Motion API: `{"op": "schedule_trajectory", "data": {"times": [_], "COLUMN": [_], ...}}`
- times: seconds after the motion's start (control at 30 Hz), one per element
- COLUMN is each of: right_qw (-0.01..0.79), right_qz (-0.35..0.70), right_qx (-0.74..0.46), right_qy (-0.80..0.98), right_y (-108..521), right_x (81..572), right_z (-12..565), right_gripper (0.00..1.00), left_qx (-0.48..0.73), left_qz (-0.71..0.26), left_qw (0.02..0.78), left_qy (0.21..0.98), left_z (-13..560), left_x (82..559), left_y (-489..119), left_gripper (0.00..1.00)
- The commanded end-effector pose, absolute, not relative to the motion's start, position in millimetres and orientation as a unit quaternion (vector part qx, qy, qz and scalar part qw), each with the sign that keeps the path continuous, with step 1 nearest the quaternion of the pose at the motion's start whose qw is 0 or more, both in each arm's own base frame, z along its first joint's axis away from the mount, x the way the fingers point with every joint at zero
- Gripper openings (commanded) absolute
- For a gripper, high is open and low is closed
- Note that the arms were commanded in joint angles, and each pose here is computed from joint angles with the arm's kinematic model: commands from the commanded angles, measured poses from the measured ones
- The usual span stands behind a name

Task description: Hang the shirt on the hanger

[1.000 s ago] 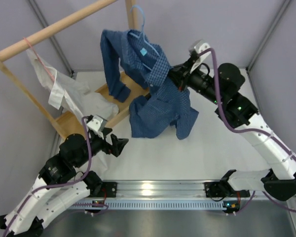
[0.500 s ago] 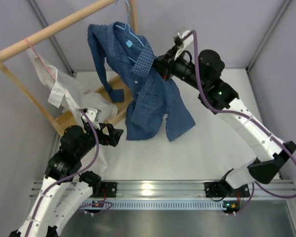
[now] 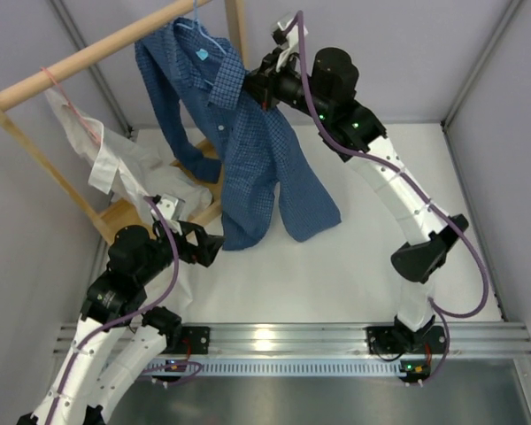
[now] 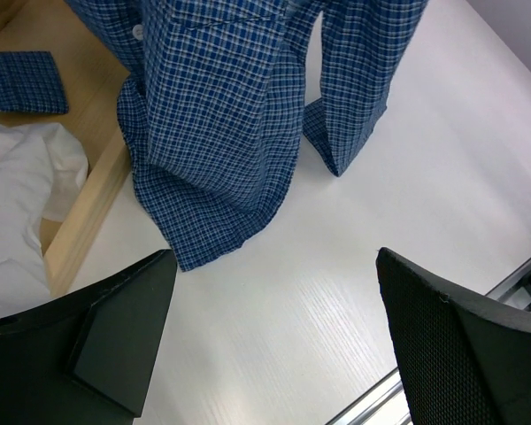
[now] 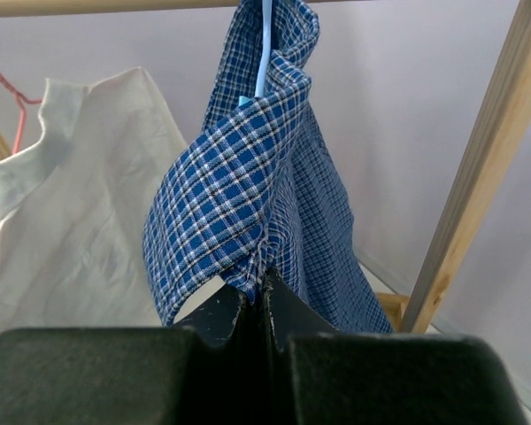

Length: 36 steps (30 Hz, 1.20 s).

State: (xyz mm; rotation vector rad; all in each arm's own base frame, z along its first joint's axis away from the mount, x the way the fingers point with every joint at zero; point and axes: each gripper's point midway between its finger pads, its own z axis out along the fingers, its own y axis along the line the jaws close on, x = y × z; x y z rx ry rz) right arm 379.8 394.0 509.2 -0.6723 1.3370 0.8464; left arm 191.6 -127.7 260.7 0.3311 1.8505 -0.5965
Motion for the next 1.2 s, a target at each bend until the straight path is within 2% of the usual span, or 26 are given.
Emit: {"op": "schedule_trajectory", "data": {"times": [0.0, 0.23, 0.37, 0.53, 0.6, 0.63, 0.67, 0.7, 0.9, 0.93, 0.97, 1.0, 1.03, 1.07, 1.17], "right_qw": [0.685, 0.67, 0.662, 0.65, 0.65, 0.659, 0.652, 0.653, 0.672, 0.703, 0.676, 0.674, 0.701, 0.672, 0.669], "right_qz": [0.388, 0.37, 0.36, 0.354, 0.352, 0.353, 0.35, 0.349, 0.287, 0.257, 0.229, 0.208, 0.175, 0.147, 0.098], "right_qx": [-0.29, -0.278, -0.28, -0.295, -0.295, -0.295, -0.298, -0.3, -0.234, -0.191, -0.184, -0.17, -0.125, -0.115, -0.052], "right_qy": [0.544, 0.581, 0.595, 0.604, 0.605, 0.595, 0.602, 0.602, 0.641, 0.635, 0.676, 0.688, 0.68, 0.717, 0.735], "right_y": [389, 401, 401, 395, 388, 378, 375, 369, 283, 247, 237, 221, 183, 170, 114], "right_x": [385, 447, 459, 451, 446, 435, 432, 427, 383, 363, 364, 355, 332, 328, 285], "right_z": [549, 497, 480, 471, 474, 491, 483, 486, 487, 509, 459, 444, 456, 402, 348], "right_gripper": [0.0, 0.0, 0.0, 0.01, 0.52, 0.71, 0.91, 0.99, 0.99, 0.99, 0.99, 1.0, 0.99, 1.0, 0.99], "left_qx": [0.155, 0.169, 0.172, 0.175, 0.176, 0.158, 0.156, 0.157, 0.136, 0.132, 0.121, 0.11, 0.097, 0.085, 0.049], "left_qz": [-0.268, -0.291, -0.293, -0.3, -0.304, -0.3, -0.301, -0.305, -0.303, -0.297, -0.282, -0.269, -0.255, -0.241, -0.204], "left_qw": [0.578, 0.583, 0.581, 0.582, 0.575, 0.574, 0.571, 0.568, 0.573, 0.574, 0.579, 0.582, 0.584, 0.586, 0.59], "left_qy": [0.756, 0.739, 0.74, 0.735, 0.739, 0.745, 0.748, 0.748, 0.749, 0.751, 0.755, 0.76, 0.765, 0.769, 0.78], "left_z": [277, 285, 284, 287, 284, 284, 284, 284, 286, 284, 282, 279, 277, 275, 269], "left_x": [194, 186, 186, 186, 189, 194, 196, 198, 212, 213, 218, 221, 224, 227, 235], "left_y": [-134, -140, -140, -142, -144, -140, -140, -140, -129, -126, -121, -116, -110, -104, -88], "left_gripper": [0.98, 0.98, 0.98, 0.98, 0.98, 0.98, 0.98, 0.98, 0.98, 0.98, 0.98, 0.98, 0.98, 0.98, 0.98]}}
